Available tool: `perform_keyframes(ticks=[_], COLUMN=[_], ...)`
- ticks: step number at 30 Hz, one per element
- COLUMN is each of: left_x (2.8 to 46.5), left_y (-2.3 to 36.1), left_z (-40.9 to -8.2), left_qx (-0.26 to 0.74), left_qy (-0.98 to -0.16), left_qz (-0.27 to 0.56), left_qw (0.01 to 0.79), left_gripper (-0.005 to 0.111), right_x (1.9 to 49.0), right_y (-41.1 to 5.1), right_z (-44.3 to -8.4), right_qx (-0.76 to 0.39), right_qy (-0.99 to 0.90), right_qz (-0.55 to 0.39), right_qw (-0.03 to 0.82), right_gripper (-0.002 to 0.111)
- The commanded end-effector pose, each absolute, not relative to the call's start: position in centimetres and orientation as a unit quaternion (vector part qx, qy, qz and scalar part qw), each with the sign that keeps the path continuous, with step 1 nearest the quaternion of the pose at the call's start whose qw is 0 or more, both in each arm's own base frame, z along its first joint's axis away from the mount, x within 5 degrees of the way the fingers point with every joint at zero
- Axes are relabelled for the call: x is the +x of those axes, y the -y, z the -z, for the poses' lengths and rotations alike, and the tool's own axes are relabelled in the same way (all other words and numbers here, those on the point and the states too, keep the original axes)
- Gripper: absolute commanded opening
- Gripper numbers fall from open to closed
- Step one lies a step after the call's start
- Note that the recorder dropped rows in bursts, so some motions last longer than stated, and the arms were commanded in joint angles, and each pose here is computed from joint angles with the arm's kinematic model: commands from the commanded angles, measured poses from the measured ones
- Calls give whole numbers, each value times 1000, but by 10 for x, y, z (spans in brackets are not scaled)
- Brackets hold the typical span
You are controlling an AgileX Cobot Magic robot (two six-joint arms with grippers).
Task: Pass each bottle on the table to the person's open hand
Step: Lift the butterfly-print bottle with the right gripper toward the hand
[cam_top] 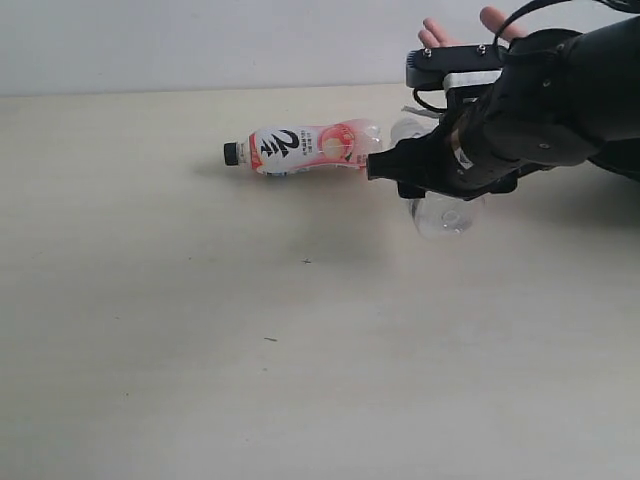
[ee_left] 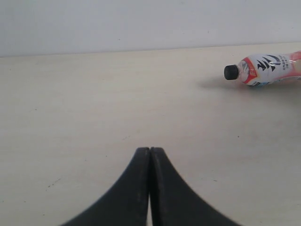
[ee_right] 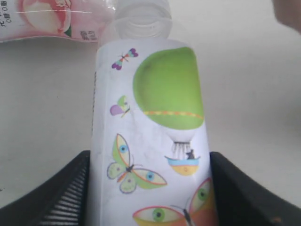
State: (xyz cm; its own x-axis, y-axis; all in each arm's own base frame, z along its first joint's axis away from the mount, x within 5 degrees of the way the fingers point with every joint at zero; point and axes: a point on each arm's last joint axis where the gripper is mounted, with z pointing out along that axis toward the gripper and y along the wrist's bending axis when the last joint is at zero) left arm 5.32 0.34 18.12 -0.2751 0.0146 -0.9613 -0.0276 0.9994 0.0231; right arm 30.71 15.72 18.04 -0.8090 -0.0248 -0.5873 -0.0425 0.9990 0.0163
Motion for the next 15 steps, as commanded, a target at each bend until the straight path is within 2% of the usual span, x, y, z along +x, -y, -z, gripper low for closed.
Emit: perform_keyframes(ticks=[1, 15], left_x=[53, 53], left_y=[-4, -4], left_z=[-181, -181], left_qx=[-5, -5], left_qy=[-797, -797], left_qz=[-18, -18], left_qw=[604, 604], left_gripper=[3, 3], right_x=[304, 276], right_y=[-157, -162], right_z=[-195, -257], right_qx=[-34, -115], right_qy=[-946, -913], right_qz=[-24, -62], right_qw=[322, 385], right_gripper=[0, 0])
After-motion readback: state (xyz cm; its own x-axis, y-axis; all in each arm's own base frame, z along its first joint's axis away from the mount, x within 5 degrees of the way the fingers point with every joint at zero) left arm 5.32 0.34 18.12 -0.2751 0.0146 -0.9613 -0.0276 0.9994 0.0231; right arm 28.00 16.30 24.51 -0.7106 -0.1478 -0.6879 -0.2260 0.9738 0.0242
